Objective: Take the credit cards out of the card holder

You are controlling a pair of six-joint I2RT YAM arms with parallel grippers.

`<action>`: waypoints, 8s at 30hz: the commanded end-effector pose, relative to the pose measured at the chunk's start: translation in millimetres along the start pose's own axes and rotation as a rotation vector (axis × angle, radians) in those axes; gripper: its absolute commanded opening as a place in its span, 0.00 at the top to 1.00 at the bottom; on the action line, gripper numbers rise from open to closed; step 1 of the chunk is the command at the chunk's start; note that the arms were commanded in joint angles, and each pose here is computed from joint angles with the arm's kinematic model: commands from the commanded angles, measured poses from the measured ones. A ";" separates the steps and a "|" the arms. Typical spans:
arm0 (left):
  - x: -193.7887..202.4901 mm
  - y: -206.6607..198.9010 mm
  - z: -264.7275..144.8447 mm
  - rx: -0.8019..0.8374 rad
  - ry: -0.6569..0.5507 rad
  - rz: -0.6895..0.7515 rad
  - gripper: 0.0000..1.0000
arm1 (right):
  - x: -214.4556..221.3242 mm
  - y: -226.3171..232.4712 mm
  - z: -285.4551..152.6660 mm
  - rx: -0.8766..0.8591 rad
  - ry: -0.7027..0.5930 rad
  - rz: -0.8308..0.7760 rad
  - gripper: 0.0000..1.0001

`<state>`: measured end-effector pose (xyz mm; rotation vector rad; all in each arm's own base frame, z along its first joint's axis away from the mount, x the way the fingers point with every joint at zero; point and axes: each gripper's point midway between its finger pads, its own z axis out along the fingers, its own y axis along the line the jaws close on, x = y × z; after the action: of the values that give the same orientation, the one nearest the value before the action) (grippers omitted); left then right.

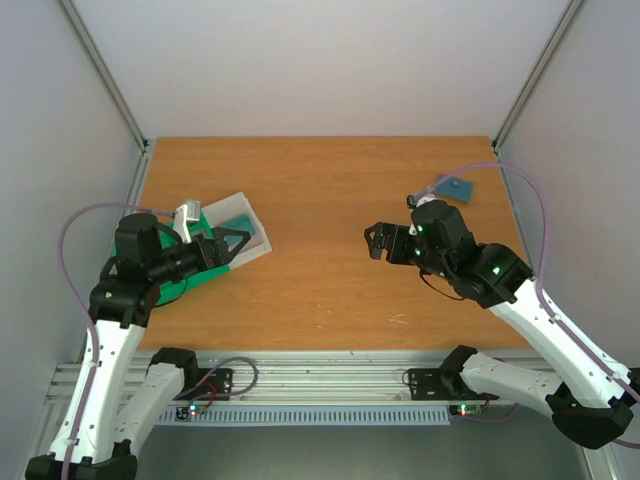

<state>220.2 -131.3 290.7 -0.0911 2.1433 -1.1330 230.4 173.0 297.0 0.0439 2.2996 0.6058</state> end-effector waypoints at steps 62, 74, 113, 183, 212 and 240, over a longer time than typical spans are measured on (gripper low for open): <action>11.9 39.6 22.4 -0.110 0.068 0.225 0.11 | -119.2 -363.8 288.0 1.159 0.310 -0.277 0.64; 11.7 38.8 21.4 -0.110 0.065 0.232 0.11 | -112.0 -356.9 284.7 1.117 0.318 -0.280 0.99; 10.5 60.1 26.4 -0.207 0.092 0.200 0.12 | 129.6 -32.3 216.2 0.133 0.567 -0.497 0.99; 126.5 86.5 124.4 -0.259 0.521 0.002 0.38 | 189.7 -28.9 213.7 -0.125 0.645 0.193 0.53; 145.6 77.4 150.5 -0.187 0.571 0.009 0.46 | 191.1 23.0 180.6 -0.275 0.658 0.211 0.99; 190.6 102.8 179.0 -0.315 0.728 0.086 0.58 | 190.6 38.3 171.1 -0.288 0.618 0.156 0.99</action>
<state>196.7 -268.5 41.2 0.2796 2.9580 -0.9903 198.9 300.0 62.9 -0.0373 2.8704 1.0743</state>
